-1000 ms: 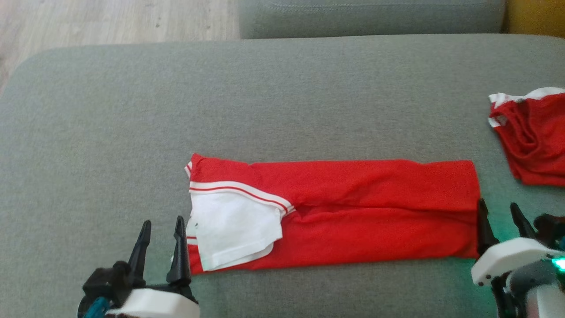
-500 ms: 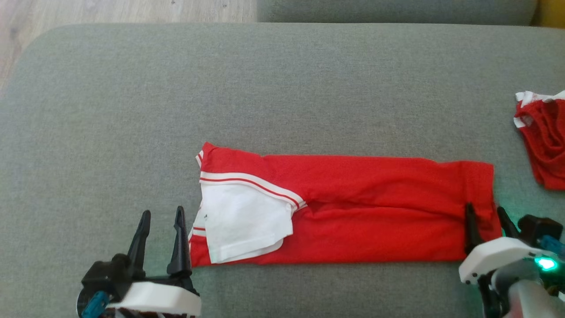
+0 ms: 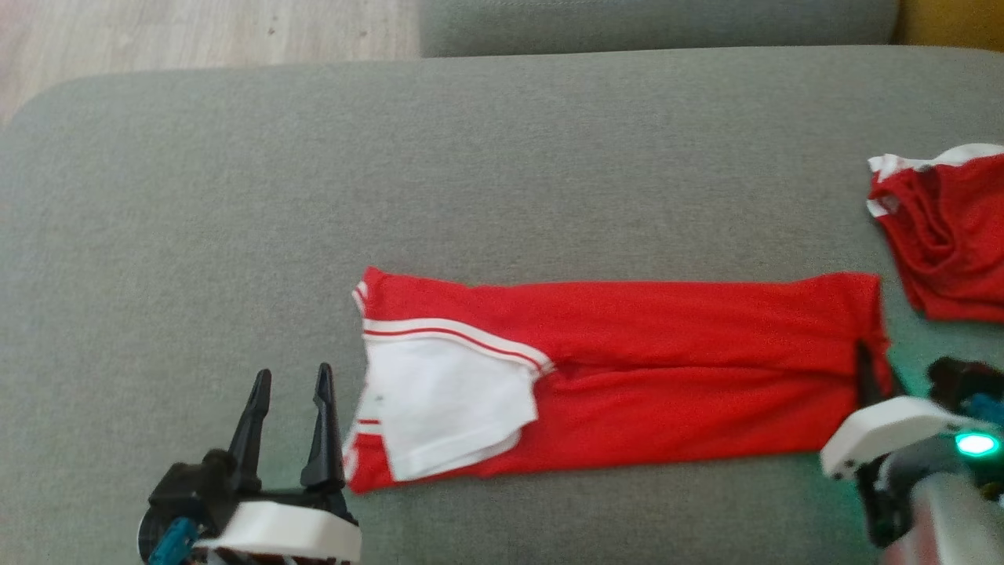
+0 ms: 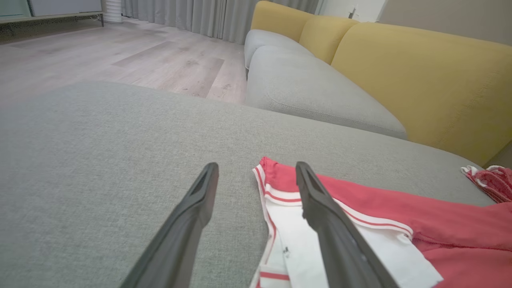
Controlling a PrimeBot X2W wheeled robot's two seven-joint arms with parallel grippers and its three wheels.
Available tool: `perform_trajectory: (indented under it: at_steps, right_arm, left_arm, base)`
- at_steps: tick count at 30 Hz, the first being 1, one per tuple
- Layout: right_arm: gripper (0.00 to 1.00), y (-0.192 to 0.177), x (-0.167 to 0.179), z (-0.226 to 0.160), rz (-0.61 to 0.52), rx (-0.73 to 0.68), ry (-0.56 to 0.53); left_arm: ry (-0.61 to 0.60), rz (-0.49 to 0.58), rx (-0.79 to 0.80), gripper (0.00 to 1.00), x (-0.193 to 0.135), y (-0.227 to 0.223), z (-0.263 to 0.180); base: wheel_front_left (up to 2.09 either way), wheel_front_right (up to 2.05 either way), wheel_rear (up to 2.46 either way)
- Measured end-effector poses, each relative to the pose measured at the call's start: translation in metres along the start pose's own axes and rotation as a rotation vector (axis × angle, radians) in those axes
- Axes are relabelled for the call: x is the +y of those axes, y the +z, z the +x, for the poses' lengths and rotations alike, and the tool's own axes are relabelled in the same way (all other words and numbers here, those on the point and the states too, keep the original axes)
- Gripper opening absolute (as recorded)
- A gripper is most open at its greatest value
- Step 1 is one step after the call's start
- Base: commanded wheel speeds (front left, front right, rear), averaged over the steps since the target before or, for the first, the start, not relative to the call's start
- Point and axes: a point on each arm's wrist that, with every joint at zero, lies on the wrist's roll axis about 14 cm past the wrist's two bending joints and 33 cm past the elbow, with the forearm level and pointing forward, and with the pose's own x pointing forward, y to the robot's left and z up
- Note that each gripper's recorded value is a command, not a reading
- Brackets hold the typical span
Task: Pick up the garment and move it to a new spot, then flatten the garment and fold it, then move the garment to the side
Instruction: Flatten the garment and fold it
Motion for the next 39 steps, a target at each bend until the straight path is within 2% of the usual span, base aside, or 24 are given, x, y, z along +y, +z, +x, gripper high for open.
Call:
perform_trajectory:
  at_steps: [8,15,19,27,32,39]
  right_arm:
    - [0.00,0.058,-0.051,-0.020,-0.020,-0.118,-0.146]
    - [0.00,0.048,-0.051,-0.037,-0.004,-0.072,-0.137]
    - [0.00,0.050,-0.019,-0.038,0.010,-0.075,-0.033]
    - [0.00,0.054,0.080,-0.050,0.003,-0.092,0.268]
    - [0.00,0.052,0.146,-0.064,0.007,-0.074,0.471]
    - [0.00,0.039,0.213,-0.076,-0.014,-0.012,0.683]
  left_arm:
    - [-0.064,0.006,0.006,1.00,-0.020,0.000,0.001]
    - [-0.076,0.012,0.005,1.00,-0.024,-0.001,-0.001]
    - [-0.083,0.016,0.004,1.00,-0.026,-0.002,-0.004]
    - [-0.067,0.015,-0.020,1.00,-0.022,0.005,-0.013]
    - [-0.037,0.012,-0.025,1.00,-0.013,0.007,-0.018]
    - [0.010,0.005,-0.029,1.00,0.000,0.007,-0.026]
  base:
    - [0.00,0.00,0.00]
    - [0.00,0.00,0.00]
    - [0.00,0.00,0.00]
    - [0.00,0.00,0.00]
    - [0.00,0.00,0.00]
    - [0.00,0.00,0.00]
